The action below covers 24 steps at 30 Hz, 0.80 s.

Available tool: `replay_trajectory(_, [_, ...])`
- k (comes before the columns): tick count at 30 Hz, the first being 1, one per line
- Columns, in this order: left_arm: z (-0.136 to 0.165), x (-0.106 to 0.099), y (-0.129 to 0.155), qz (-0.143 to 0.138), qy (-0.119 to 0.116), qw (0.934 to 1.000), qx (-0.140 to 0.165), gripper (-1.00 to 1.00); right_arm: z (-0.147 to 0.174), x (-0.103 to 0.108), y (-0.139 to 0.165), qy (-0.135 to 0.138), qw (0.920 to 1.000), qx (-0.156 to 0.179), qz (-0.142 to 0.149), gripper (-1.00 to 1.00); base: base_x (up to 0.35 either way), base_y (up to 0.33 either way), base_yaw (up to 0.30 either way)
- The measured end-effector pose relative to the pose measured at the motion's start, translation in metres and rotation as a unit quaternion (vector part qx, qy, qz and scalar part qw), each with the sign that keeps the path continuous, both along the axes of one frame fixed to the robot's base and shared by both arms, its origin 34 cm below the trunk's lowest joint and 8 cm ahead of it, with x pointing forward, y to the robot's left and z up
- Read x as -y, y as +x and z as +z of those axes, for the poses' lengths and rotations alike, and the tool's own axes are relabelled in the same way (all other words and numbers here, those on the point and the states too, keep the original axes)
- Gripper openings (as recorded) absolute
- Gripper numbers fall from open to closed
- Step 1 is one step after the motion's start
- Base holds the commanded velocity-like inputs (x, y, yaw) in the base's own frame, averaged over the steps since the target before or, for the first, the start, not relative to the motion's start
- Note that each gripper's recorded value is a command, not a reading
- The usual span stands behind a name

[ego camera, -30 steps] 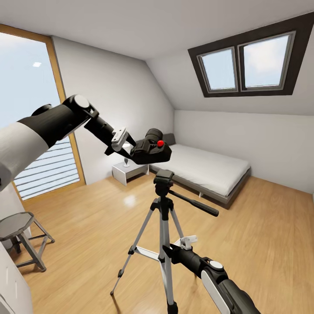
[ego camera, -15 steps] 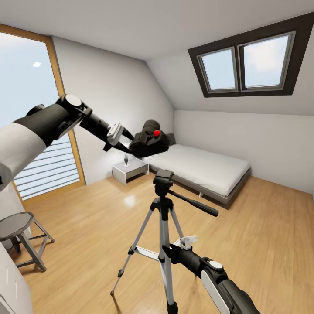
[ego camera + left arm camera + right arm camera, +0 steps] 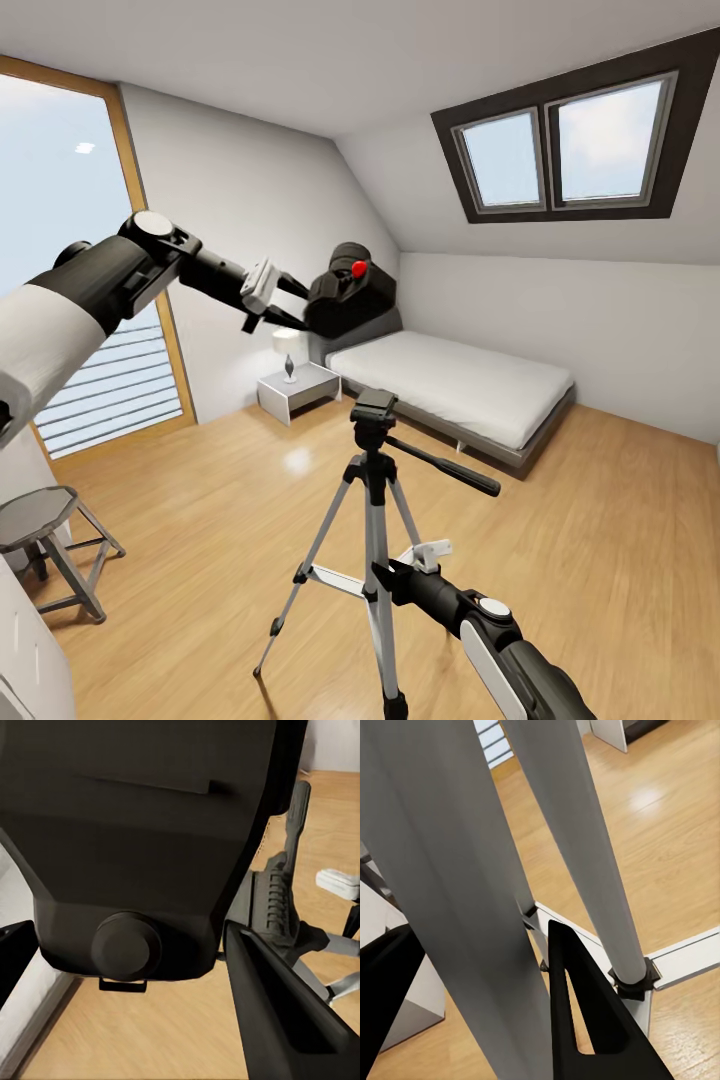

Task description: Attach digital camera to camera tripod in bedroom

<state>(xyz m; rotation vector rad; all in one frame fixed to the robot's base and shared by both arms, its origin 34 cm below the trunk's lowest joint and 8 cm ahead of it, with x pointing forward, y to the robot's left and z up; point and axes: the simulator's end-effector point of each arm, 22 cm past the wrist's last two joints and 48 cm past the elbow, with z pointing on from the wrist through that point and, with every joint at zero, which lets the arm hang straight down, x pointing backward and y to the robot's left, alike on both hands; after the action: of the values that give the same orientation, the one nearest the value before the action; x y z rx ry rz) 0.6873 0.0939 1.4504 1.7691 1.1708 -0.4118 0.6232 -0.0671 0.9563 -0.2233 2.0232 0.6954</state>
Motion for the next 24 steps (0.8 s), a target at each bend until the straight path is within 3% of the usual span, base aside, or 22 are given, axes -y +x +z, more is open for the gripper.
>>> replay_trajectory(11, [-0.004, 0.016, 0.011, -0.008, -0.024, 0.9997, 0.003, -1.00, 0.000, 0.000, 0.000, 0.000, 1.0000, 0.000, 0.000, -1.00, 0.000, 0.000, 0.000])
replay_trajectory(24, [-0.023, 0.045, 0.013, -0.021, -0.017, 0.9995, -0.016, -1.00, 0.000, 0.001, 0.000, 0.000, 1.0000, 0.000, -0.001, -1.00, 0.000, 0.000, 0.000])
